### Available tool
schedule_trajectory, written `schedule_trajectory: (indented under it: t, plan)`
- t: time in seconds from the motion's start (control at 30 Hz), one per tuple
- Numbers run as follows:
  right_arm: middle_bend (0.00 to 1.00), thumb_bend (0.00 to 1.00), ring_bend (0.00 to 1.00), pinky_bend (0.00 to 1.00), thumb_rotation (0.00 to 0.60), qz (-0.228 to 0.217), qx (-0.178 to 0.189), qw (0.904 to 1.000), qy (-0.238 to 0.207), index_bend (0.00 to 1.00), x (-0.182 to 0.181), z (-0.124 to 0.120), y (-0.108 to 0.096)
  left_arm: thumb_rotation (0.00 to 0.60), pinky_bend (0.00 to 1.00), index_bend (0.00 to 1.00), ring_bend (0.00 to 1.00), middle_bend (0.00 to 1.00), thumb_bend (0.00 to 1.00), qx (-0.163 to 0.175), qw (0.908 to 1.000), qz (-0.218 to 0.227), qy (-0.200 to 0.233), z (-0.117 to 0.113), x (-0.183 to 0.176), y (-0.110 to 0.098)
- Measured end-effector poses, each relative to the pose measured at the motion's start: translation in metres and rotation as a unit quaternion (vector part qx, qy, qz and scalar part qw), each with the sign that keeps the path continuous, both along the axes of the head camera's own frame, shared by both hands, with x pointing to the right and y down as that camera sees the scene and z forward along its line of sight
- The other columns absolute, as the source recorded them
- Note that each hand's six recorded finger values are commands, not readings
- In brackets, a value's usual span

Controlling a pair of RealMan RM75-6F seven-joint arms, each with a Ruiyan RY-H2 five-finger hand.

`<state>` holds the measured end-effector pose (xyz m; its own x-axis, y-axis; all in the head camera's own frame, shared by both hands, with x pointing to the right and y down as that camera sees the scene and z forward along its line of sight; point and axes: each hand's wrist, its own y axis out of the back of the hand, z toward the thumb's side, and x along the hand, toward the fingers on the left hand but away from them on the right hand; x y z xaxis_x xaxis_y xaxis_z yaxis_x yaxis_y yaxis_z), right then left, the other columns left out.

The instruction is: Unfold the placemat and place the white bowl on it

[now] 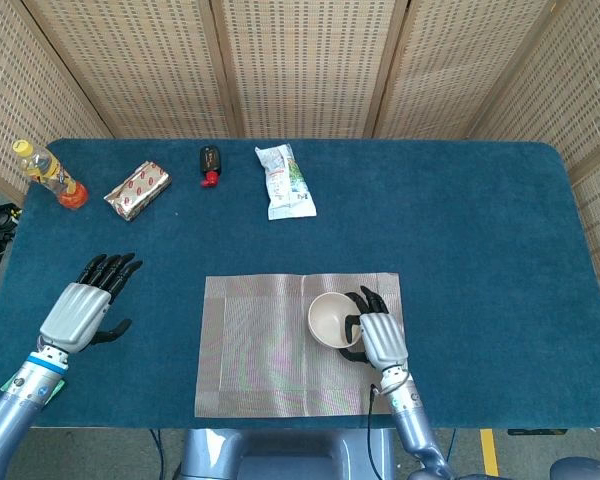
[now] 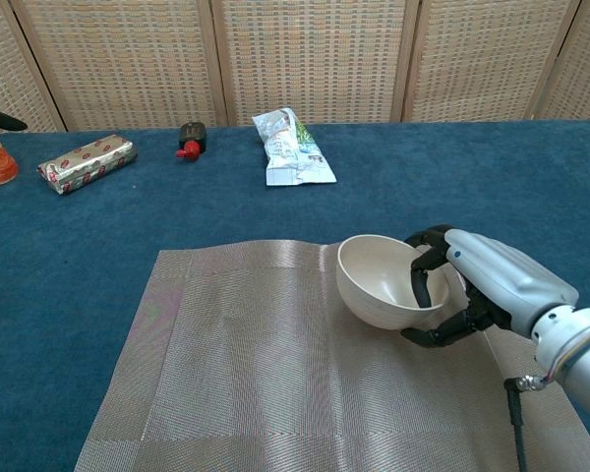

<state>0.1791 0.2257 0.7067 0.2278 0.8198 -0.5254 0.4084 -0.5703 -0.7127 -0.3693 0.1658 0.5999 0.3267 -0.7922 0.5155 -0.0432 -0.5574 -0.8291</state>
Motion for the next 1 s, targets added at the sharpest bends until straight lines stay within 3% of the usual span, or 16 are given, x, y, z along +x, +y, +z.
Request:
schedule_trajectory:
  t: [0.43, 0.87, 1.0]
  plan:
    - [0.23, 0.4, 0.0, 0.13, 0.6, 0.002, -0.01, 0.9999, -0.009, 0.72, -0.004, -0.005, 0.016, 0.6, 0.0, 0.0, 0.0, 0.0, 0.32, 0.007, 1.0, 0.0, 0.0, -0.005, -0.001, 0.0]
    - [0.01, 0.24, 0.0, 0.0, 0.6, -0.004, -0.026, 0.9996, 0.014, 0.35, 0.008, -0.005, 0.023, 0.6, 0.0, 0.0, 0.0, 0.0, 0.32, 0.008, 1.0, 0.0, -0.004, -0.005, -0.001, 0.0]
    - [0.0, 0.22, 0.0, 0.0, 0.6, -0.006, -0.029, 0.9992, 0.028, 0.23, 0.016, -0.007, 0.024, 0.6, 0.0, 0.0, 0.0, 0.0, 0.32, 0.007, 1.0, -0.001, -0.006, -0.005, -0.002, 0.0]
